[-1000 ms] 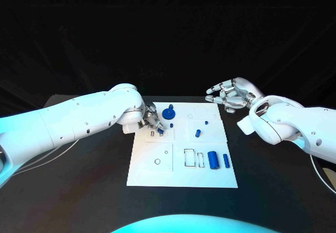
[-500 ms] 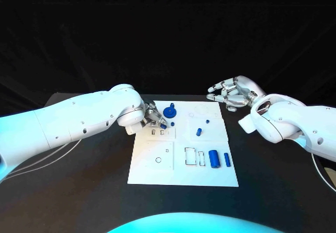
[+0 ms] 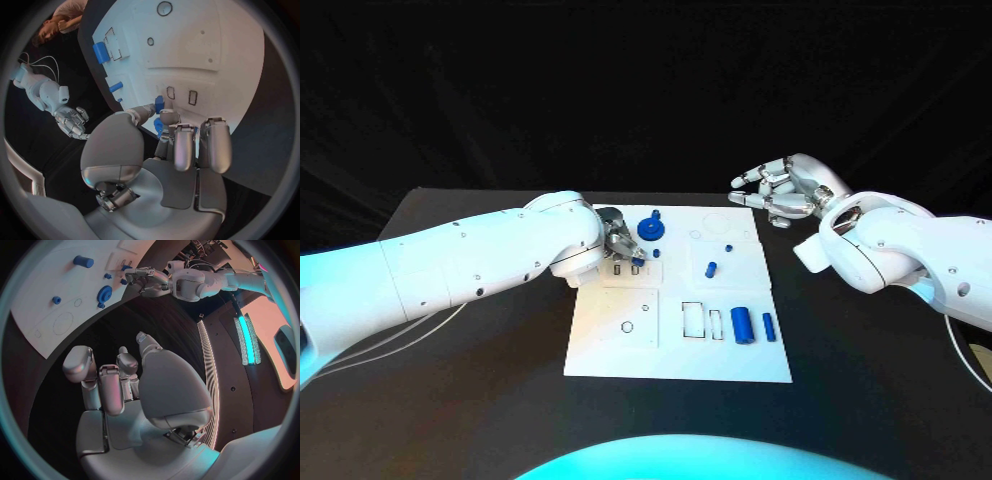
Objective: Assemble the parts on the task board
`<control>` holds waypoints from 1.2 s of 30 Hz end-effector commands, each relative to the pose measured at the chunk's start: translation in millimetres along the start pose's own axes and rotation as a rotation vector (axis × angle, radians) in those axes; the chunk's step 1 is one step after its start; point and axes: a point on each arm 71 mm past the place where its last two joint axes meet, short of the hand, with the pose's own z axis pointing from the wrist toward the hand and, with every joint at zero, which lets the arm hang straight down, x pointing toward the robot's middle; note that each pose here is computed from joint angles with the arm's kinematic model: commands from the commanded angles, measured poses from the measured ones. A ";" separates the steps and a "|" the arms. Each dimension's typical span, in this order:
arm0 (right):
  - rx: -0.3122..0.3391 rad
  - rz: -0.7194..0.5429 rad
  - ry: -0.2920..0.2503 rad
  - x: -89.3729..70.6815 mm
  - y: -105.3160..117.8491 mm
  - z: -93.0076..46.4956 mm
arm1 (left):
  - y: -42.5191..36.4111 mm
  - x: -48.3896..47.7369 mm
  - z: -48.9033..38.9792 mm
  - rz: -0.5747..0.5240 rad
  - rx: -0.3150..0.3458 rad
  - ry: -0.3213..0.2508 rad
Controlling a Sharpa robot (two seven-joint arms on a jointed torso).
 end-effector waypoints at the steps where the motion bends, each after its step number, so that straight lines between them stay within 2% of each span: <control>1: -0.007 -0.007 0.006 0.6 0.4 -0.1 | -2.9 -2.8 -1.4 0.024 0.025 -0.073; 16: -0.009 -0.006 0.007 1.0 0.8 -0.4 | 1.6 3.4 -3.1 0.087 0.000 -0.032; 36: -0.012 -0.005 0.011 2.0 1.6 -0.1 | 4.3 5.6 0.2 0.108 -0.013 -0.035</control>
